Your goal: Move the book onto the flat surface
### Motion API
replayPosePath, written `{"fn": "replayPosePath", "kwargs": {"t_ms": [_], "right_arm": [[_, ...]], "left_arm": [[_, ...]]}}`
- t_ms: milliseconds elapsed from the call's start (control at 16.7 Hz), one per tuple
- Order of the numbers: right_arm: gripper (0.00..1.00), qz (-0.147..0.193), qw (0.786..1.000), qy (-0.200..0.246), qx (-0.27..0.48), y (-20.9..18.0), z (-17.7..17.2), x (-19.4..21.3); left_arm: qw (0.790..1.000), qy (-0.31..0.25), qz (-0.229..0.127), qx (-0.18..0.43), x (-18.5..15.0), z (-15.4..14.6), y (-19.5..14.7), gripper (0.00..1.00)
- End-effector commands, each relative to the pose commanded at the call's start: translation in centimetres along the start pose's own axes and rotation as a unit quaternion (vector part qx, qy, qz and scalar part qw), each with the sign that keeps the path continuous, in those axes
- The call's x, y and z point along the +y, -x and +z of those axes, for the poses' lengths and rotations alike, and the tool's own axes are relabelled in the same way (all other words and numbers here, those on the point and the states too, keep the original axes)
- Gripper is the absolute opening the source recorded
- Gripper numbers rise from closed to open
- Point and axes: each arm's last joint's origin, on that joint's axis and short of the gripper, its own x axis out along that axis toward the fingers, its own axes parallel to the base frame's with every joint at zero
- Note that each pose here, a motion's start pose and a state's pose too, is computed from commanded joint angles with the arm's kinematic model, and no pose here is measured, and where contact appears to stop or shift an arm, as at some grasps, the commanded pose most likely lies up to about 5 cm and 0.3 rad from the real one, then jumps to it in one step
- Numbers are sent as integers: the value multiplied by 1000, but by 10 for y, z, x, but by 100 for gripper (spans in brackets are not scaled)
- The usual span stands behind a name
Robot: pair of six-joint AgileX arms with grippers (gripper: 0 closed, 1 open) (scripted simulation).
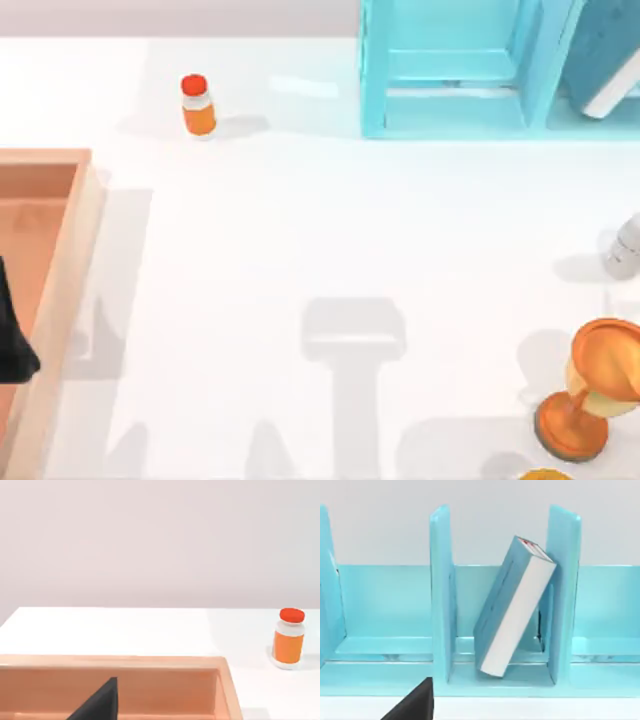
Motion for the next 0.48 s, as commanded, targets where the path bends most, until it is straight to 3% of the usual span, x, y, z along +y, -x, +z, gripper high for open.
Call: {"fn": "replayPosePath", "kwargs": {"t_ms": [120, 480], "right_arm": [[100, -2, 1000, 1, -27, 3, 14, 0], [100, -23, 1000, -21, 5, -7, 43, -5]], "left_arm": [[1000, 0, 0, 0, 0, 0, 0, 100], [1000, 0, 0, 0, 0, 0, 0, 100]]}}
